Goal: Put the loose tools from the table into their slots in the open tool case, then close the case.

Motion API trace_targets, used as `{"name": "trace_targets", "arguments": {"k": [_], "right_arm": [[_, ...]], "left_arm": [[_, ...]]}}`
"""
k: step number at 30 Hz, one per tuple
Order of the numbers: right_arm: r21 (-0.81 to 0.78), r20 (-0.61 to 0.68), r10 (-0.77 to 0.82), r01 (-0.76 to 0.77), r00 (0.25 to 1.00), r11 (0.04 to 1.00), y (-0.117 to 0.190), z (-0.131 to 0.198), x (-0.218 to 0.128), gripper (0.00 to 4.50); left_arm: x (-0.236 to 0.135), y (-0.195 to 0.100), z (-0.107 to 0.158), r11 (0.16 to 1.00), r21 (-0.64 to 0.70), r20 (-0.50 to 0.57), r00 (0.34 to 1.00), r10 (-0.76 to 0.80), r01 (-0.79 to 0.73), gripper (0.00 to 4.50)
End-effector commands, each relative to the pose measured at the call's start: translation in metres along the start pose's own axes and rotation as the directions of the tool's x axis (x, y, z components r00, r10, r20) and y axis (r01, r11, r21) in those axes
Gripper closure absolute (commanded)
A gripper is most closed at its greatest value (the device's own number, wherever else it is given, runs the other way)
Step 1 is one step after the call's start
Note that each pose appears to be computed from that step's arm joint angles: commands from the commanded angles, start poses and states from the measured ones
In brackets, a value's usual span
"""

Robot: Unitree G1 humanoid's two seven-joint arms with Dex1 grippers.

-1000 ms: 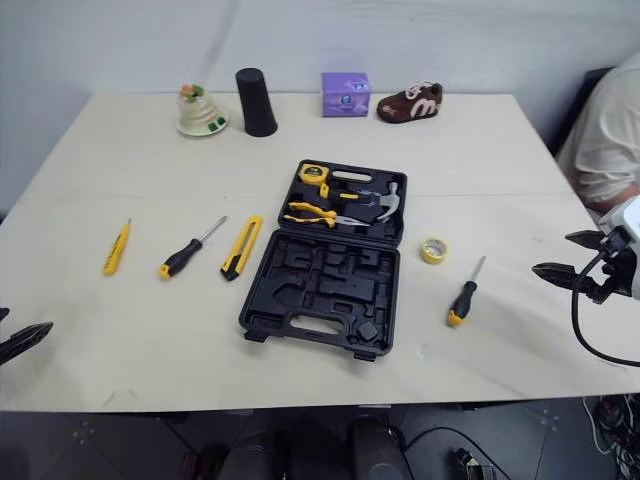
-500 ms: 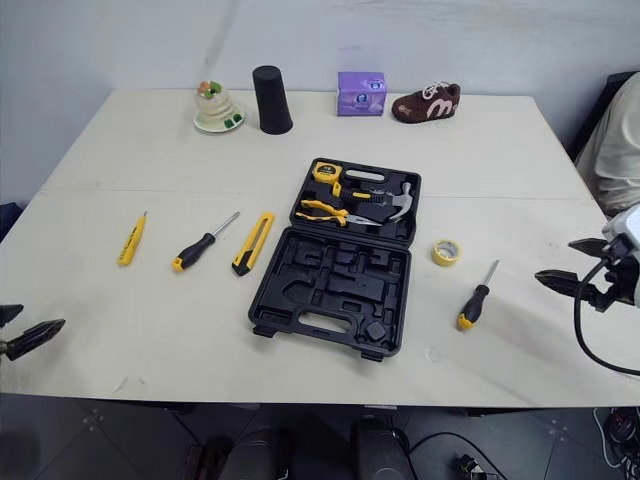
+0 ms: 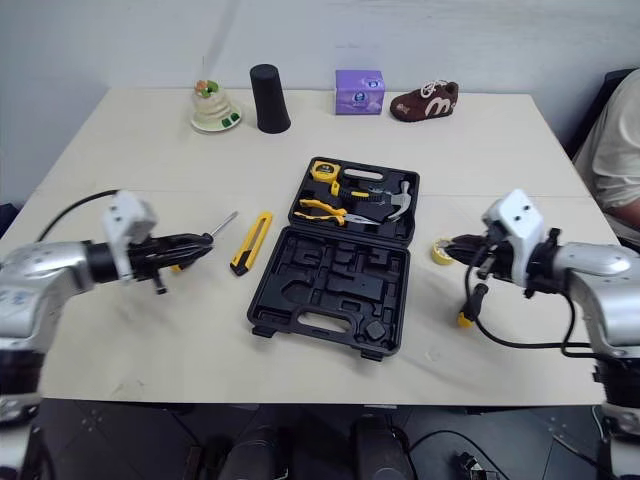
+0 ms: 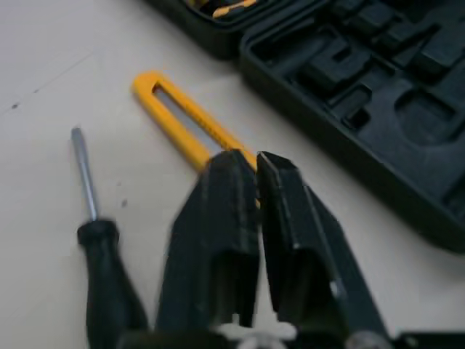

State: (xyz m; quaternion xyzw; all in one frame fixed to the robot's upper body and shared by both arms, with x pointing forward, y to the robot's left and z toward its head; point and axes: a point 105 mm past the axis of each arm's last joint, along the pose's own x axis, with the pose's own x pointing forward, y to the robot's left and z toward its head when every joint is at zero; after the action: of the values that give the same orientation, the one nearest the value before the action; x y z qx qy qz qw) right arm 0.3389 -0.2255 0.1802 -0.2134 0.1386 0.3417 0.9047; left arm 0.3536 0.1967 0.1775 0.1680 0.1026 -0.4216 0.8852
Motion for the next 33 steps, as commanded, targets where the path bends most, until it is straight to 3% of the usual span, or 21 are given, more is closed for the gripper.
{"name": "trace_targets", "arguments": {"k": [1,10,21,27,33], "right_arm": [[-0.056,-0.014,-0.016,0.016,1.0,0.998,0.0,0.007,0.009,4.45],[-0.063,-0.041,-0.006,0.003,0.999,0.998,0.005,0.004,0.037,4.45],[-0.061,-0.021,0.005,-0.006,1.0,0.998,0.002,0.012,0.056,4.45],[-0.089,-0.007,0.025,-0.026,1.0,0.996,0.007,0.017,0.069,4.45],[-0.084,0.055,0.144,-0.139,0.988,0.987,0.036,0.027,0.068,4.45]], "left_arm": [[0.022,0.007,0.006,0.999,0.041,-0.023,1.0,0.006,-0.005,4.49],[0.089,0.018,0.014,0.998,0.059,-0.057,0.998,0.023,-0.02,4.49],[0.116,0.02,0.02,0.997,0.068,-0.044,0.998,0.035,-0.032,4.49],[0.118,0.004,0.025,0.996,0.061,-0.008,0.997,-0.071,0.071,4.49],[0.104,-0.039,0.025,0.957,0.115,0.019,0.962,-0.271,0.267,4.49]]}}
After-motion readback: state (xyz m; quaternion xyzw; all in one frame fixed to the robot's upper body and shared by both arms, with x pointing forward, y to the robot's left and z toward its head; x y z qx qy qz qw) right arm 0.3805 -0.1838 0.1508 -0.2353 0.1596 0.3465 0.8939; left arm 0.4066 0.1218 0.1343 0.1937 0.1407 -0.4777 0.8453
